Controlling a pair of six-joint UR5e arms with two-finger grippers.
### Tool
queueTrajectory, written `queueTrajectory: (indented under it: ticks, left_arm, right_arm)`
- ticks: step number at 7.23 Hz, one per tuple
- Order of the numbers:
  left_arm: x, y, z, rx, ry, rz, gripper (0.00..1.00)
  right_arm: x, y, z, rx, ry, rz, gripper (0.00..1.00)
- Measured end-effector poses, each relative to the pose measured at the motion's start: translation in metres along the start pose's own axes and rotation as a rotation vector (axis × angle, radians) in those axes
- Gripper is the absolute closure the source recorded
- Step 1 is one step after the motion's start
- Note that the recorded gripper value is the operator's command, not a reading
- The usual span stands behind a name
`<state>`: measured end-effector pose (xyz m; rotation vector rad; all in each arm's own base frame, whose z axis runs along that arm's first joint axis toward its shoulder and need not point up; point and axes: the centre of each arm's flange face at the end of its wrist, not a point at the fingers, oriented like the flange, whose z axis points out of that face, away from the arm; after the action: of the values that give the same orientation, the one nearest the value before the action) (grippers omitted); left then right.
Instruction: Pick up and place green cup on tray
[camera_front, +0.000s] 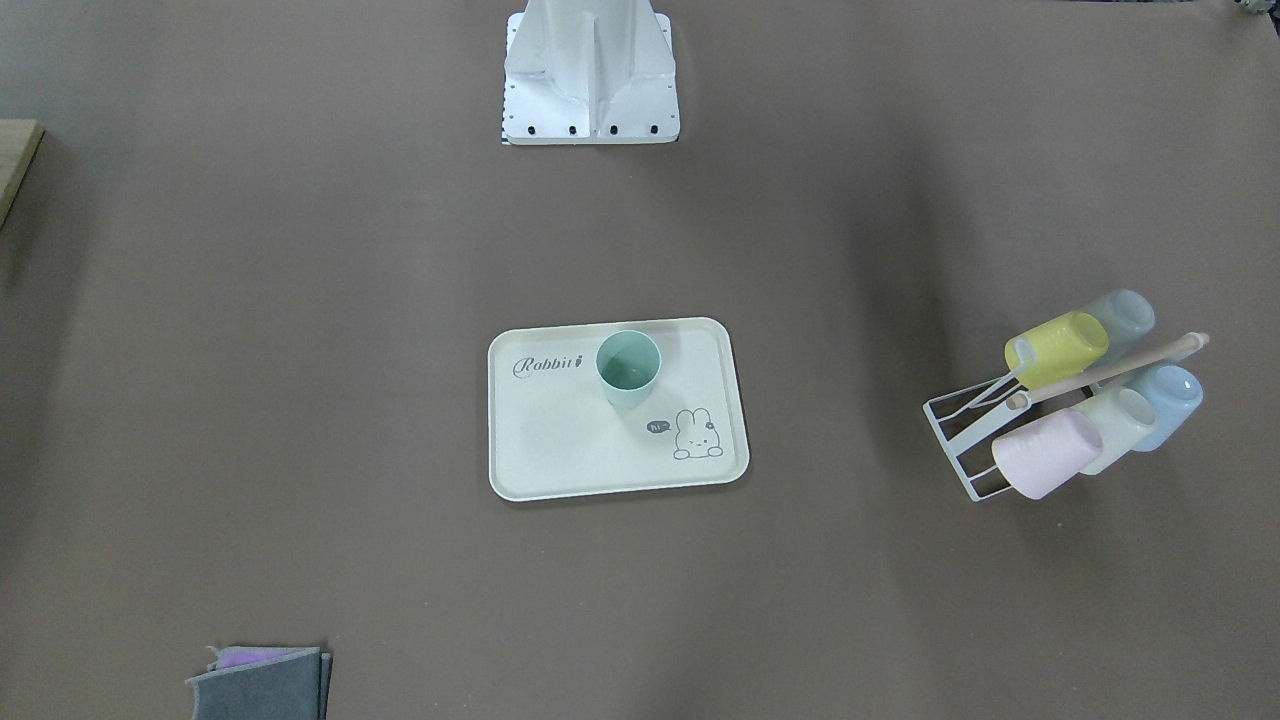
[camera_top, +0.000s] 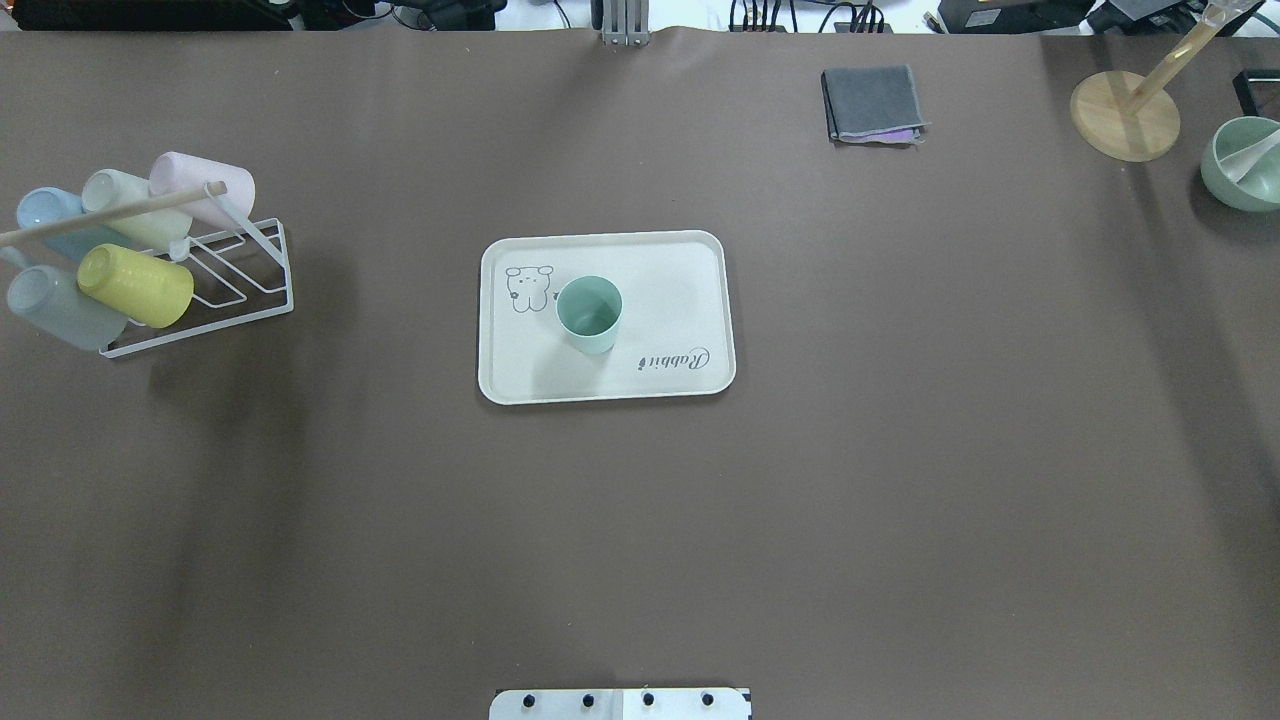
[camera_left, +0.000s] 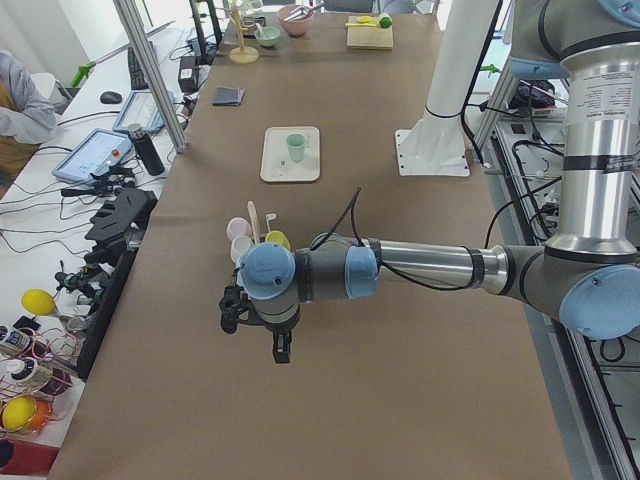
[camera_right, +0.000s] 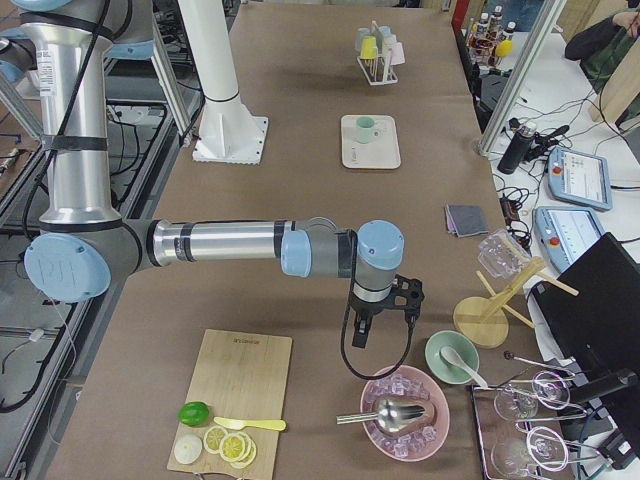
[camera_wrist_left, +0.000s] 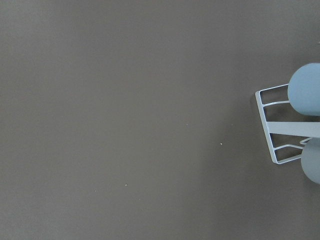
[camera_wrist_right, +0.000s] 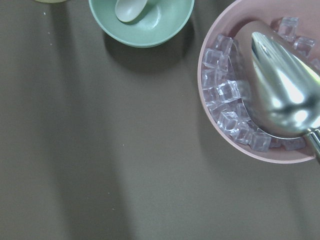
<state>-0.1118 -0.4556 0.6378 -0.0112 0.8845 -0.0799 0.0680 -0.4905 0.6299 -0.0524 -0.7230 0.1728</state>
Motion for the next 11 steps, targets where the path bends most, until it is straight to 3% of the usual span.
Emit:
queueTrajectory:
  ticks: [6, 11]
  left_arm:
    - [-0.019, 0.012, 0.000, -0.007, -0.082, -0.024, 0.02]
    - [-0.021, 0.014, 0.001, -0.011, -0.091, -0.027, 0.02]
  right_arm:
    - [0.000, 0.000, 0.000, -0.001, 0.000, 0.000, 0.00]
    - [0.002, 0.002, 0.002, -0.003, 0.000, 0.003, 0.00]
